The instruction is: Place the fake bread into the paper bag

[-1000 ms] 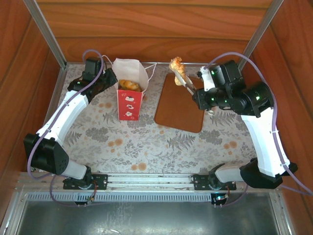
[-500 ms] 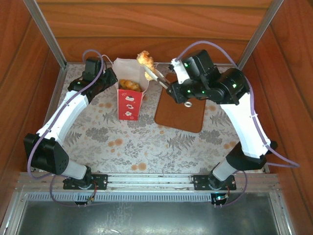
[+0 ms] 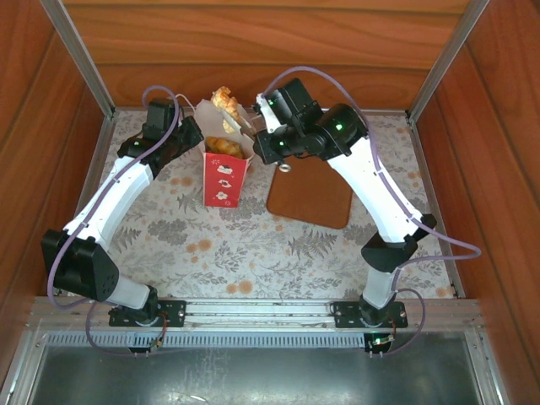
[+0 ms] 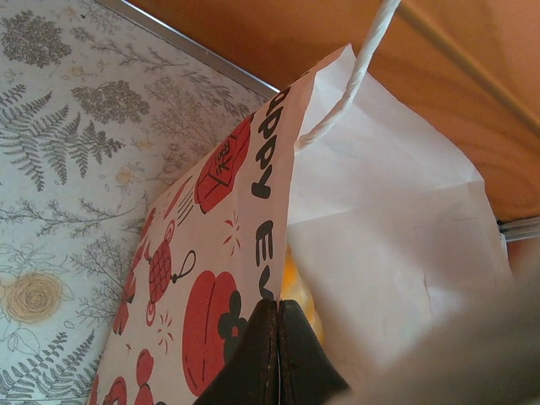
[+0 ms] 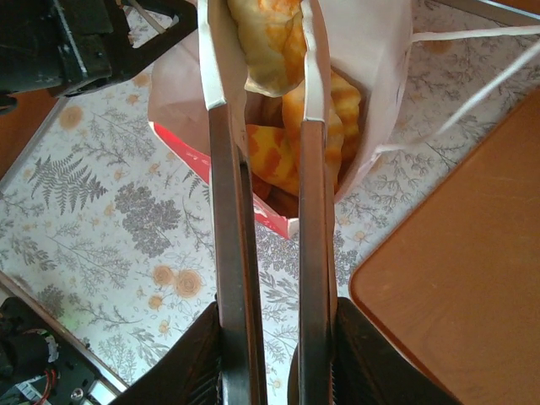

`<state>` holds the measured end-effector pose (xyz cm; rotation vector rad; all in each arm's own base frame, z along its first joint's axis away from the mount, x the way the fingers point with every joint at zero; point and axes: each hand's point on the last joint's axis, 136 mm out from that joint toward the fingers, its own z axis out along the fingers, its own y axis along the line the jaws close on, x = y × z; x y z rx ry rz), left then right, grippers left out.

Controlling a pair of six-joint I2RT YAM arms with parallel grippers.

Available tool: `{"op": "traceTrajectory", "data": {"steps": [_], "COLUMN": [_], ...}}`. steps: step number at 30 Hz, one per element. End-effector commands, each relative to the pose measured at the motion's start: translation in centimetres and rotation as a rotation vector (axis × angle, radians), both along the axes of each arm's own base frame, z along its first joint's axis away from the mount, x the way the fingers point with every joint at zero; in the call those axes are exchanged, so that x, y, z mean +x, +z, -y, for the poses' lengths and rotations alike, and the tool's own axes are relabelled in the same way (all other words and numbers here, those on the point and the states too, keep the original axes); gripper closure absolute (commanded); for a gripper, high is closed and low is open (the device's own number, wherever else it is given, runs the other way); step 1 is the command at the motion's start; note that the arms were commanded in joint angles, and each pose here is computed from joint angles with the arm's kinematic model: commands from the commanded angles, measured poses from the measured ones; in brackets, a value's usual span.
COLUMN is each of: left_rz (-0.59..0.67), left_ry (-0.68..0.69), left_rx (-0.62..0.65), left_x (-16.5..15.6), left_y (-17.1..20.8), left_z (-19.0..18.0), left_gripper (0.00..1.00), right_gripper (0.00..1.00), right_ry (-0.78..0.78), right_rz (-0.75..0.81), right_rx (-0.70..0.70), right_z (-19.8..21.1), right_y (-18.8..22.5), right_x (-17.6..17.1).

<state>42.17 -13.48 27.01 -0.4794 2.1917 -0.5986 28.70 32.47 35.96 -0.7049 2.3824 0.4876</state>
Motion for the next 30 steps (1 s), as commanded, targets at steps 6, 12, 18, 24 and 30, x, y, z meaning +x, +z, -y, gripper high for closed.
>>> {"op": "traceTrajectory", "data": {"steps": [6, 12, 18, 24, 30], "left_rz": [0.044, 0.045, 0.045, 0.047, 0.05], "left_ry": [-0.007, -0.008, -0.005, -0.002, -0.003], "left_rx": [-0.028, -0.027, -0.022, -0.017, -0.017], "left_x": [0.3, 0.3, 0.3, 0.3, 0.3], "left_y": [0.9, 0.9, 0.8, 0.8, 0.9], "left_z": [0.5, 0.5, 0.3, 0.2, 0.1], "left_gripper": [1.0, 1.0, 1.0, 1.0, 1.0], "right_gripper": [0.68, 0.65, 0.6, 0.5, 0.46], "right_ry": [-0.018, -0.008, 0.012, 0.005, -0.006], "right_rz": [-0.005, -0.035, -0.068, -0.053, -0.03], "right_rx": [-0.057, -0.146, -0.16, -0.152, -0.154], "right_z": [-1.2, -0.9, -1.4, -1.3, -0.8], "right_y": [-2.2, -4.5, -5.7, -5.2, -4.6], "right_x": [1.7, 2.0, 1.9, 2.0, 2.1]}}
